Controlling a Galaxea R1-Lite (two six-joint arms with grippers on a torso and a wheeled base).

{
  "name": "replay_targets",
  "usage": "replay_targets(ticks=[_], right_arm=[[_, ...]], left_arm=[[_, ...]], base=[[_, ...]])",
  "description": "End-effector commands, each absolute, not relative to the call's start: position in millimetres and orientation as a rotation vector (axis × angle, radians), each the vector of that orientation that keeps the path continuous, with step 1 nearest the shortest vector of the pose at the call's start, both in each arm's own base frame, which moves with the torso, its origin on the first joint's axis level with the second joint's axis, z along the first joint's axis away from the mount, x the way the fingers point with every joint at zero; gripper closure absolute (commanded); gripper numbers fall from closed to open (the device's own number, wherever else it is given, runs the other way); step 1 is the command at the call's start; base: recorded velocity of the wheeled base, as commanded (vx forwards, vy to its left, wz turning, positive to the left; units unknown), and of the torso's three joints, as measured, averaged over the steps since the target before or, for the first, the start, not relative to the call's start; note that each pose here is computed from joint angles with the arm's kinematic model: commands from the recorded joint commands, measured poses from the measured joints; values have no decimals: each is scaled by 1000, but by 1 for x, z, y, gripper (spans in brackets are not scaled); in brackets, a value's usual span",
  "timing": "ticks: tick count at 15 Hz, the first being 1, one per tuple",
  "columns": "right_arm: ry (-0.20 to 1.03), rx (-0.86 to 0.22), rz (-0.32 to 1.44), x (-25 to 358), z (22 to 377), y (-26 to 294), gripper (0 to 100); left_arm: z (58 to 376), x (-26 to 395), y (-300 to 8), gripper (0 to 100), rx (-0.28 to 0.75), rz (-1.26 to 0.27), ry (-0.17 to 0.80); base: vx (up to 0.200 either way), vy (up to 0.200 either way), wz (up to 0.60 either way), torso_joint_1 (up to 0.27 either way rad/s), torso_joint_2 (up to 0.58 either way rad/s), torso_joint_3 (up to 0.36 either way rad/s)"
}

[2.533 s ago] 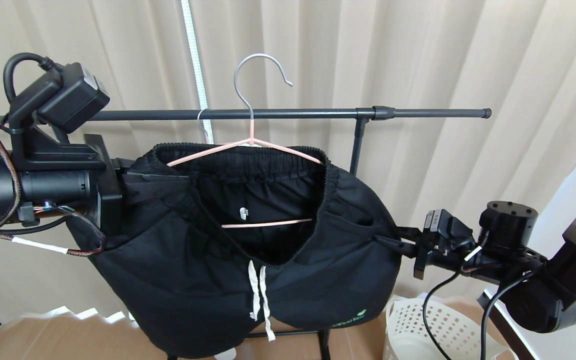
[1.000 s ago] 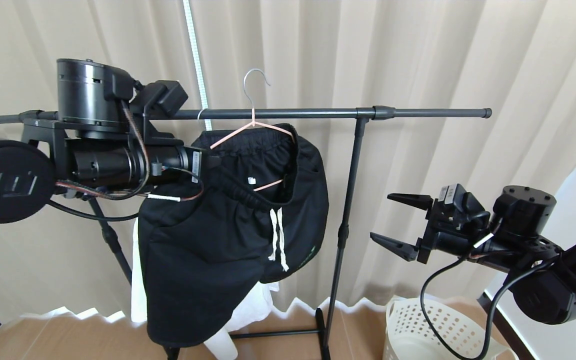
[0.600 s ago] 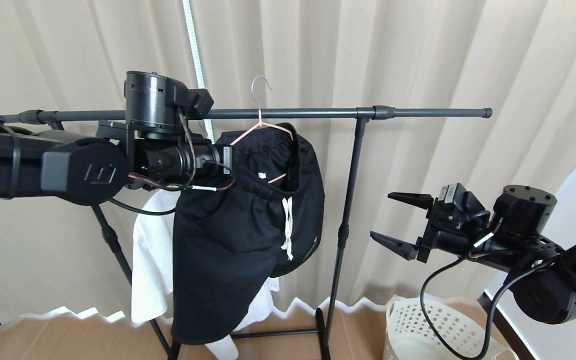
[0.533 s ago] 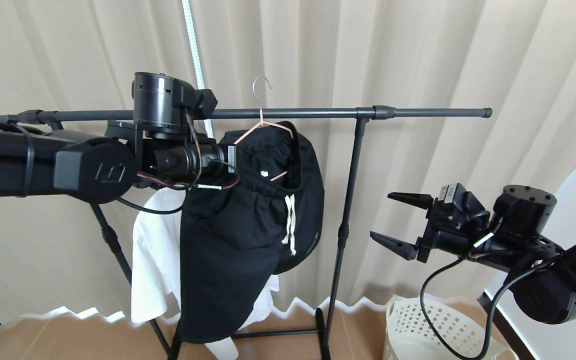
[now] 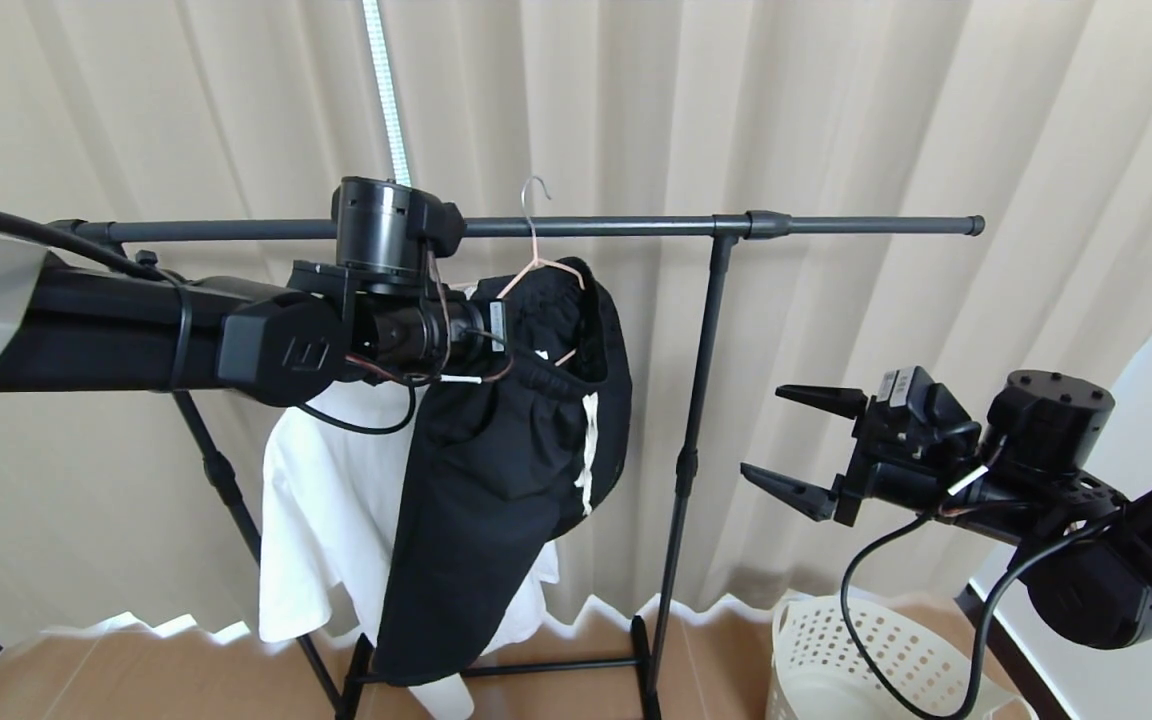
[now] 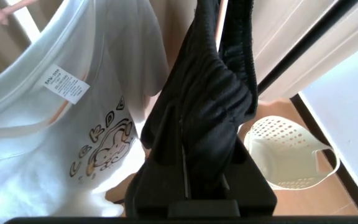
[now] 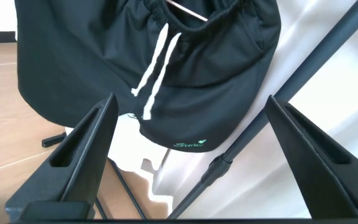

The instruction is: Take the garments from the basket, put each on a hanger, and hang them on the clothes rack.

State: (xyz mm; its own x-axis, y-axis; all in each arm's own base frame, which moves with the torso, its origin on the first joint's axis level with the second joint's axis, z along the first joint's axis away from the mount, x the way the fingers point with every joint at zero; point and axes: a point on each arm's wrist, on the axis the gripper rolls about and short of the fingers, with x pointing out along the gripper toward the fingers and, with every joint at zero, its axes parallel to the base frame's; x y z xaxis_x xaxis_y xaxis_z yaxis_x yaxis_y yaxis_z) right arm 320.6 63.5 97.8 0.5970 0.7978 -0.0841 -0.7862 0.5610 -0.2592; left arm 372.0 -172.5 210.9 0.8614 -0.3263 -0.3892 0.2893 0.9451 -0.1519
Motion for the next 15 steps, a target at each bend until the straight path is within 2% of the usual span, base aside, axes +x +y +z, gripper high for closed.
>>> replay_targets(ticks=[1, 7, 8, 12, 15], right_arm=[[-43, -284, 934, 320, 97, 63, 0], [-41, -283, 934, 320, 97, 63, 0], [-43, -284, 934, 320, 97, 63, 0], [-44, -284, 934, 320, 98, 63, 0], [-59, -292, 894, 317, 107, 64, 0]], left_arm=[[199, 379, -174, 100, -85, -315, 450], [192, 382, -175, 100, -86, -301, 466], [193, 381, -175, 0, -86, -302, 464], [195, 377, -175, 0, -90, -304, 465], [217, 357, -166, 0, -98, -308, 429]], base=[[0, 0, 0, 0, 0, 0], [0, 0, 0, 0, 0, 0], [0, 0, 0, 0, 0, 0], [0, 0, 0, 0, 0, 0], [0, 0, 0, 0, 0, 0]])
